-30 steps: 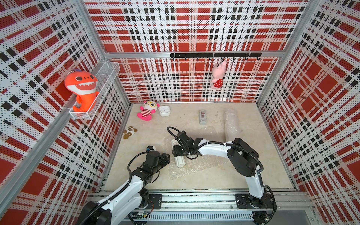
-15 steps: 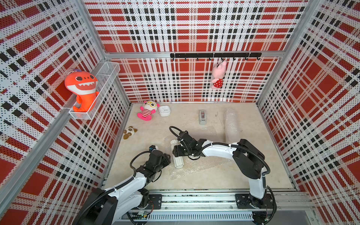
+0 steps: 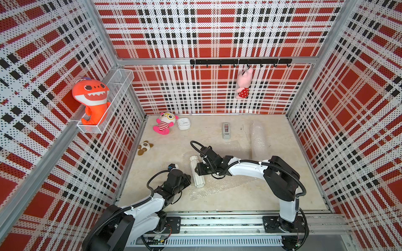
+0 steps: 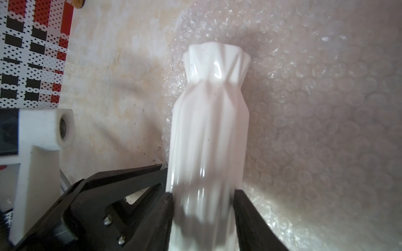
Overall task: Wrap vases in bubble wrap
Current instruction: Place the vase in bubble wrap, then wrap the vase in bubble wrap.
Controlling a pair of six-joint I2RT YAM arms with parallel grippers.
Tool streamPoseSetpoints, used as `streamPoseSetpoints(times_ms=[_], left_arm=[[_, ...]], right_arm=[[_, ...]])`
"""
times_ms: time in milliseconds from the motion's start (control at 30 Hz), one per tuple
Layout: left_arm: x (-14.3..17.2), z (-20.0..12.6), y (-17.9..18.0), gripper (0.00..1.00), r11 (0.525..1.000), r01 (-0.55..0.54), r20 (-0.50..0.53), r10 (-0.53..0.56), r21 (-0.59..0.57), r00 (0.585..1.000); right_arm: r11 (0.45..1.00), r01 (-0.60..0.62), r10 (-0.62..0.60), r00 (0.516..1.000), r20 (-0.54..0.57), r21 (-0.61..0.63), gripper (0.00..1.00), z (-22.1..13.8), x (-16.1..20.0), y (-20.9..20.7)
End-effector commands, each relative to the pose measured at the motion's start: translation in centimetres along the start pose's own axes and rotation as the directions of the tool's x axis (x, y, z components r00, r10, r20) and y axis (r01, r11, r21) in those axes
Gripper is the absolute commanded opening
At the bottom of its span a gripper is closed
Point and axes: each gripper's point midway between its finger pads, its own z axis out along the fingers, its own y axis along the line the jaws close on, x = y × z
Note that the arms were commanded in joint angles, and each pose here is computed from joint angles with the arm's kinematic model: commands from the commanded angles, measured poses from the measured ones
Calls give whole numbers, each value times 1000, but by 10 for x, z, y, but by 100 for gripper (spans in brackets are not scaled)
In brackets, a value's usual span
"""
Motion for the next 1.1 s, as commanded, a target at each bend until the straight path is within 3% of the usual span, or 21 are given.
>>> streamPoseSetpoints(times_ms=[0, 333, 800, 1067], left_arm=[[9, 1, 4, 14, 1000, 17, -25, -17, 0, 1000], [-7, -5, -34, 0, 996, 3, 8, -4, 92, 1000], [-1, -11, -103, 0, 976, -61, -17, 66, 209, 998], [14, 3, -129, 0, 971, -117, -57, 131, 208, 990]], right_arm=[[1000, 15, -15, 1000, 2, 19, 45, -1, 3, -8], [999, -21, 21, 1000, 4, 29, 42, -6, 6, -25], [997, -71, 71, 997, -7, 18, 42, -12, 12, -51], [996, -86, 86, 996, -2, 22, 42, -13, 16, -64]])
